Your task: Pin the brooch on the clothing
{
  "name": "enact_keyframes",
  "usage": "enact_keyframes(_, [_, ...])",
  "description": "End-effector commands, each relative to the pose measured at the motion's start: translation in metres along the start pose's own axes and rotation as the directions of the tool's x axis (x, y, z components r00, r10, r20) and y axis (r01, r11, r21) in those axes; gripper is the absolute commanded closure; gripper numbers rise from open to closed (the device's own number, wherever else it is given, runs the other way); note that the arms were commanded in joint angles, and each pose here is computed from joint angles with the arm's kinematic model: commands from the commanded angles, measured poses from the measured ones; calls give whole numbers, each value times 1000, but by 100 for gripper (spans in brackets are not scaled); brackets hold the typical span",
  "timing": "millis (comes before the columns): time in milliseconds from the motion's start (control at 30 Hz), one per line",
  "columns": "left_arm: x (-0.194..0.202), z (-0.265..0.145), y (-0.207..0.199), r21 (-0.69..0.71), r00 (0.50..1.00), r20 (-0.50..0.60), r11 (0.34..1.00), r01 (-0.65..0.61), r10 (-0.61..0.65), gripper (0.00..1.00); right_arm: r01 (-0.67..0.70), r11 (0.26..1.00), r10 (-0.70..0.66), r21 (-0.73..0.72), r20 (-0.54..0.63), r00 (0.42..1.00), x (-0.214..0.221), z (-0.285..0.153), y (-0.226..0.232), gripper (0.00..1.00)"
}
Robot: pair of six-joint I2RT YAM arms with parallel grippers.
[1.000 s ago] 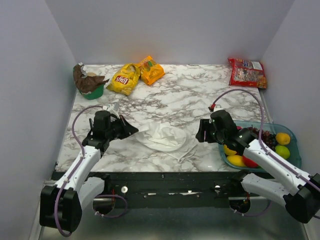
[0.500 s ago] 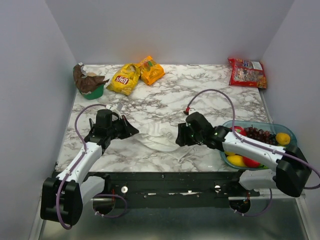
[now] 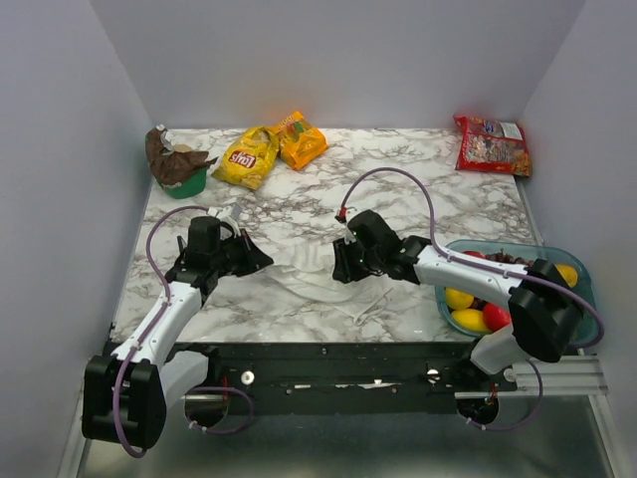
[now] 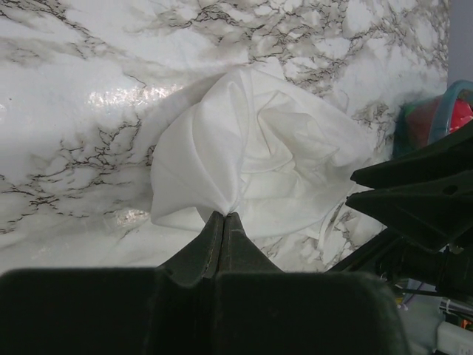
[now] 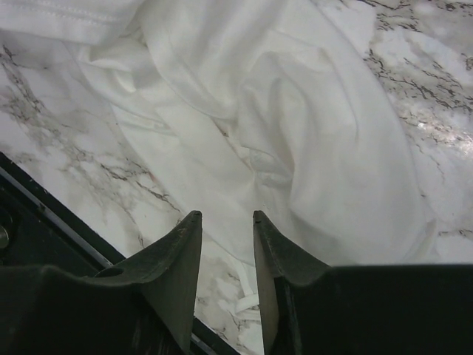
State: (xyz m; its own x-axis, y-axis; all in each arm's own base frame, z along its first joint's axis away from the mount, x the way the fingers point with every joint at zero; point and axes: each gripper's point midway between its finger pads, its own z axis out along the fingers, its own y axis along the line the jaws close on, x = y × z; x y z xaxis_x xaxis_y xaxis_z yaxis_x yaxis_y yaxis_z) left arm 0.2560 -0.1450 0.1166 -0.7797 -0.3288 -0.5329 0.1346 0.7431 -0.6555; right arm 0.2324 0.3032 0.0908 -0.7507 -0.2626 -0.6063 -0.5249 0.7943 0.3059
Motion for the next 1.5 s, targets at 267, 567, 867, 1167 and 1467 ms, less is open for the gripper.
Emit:
enact_keyframes(267, [-7, -5, 1, -2, 1000, -3, 1000, -25, 25, 100, 23, 999, -21, 30, -89, 996, 11, 24, -3, 59])
enact_keyframes(567, [-7, -6, 2, -3, 1000, -7, 1000, -24, 24, 100, 18, 994, -9, 104, -87, 996, 3, 29, -21, 59])
enact_keyframes(867, [-7, -6, 2, -2, 1000, -5, 1000, -25, 25, 100, 11, 992, 4, 124, -118, 993, 12, 33, -28, 59])
enact_keyframes(1167, [-7, -7, 2, -1, 1000, -4, 1000, -27, 27, 100, 0, 984, 21, 178, -117, 993, 16, 33, -43, 59])
enact_keyframes(1467, [-7, -9, 1, -1, 1000, -4, 1000, -28, 28, 100, -9, 980, 33, 200, -117, 993, 13, 37, -51, 57])
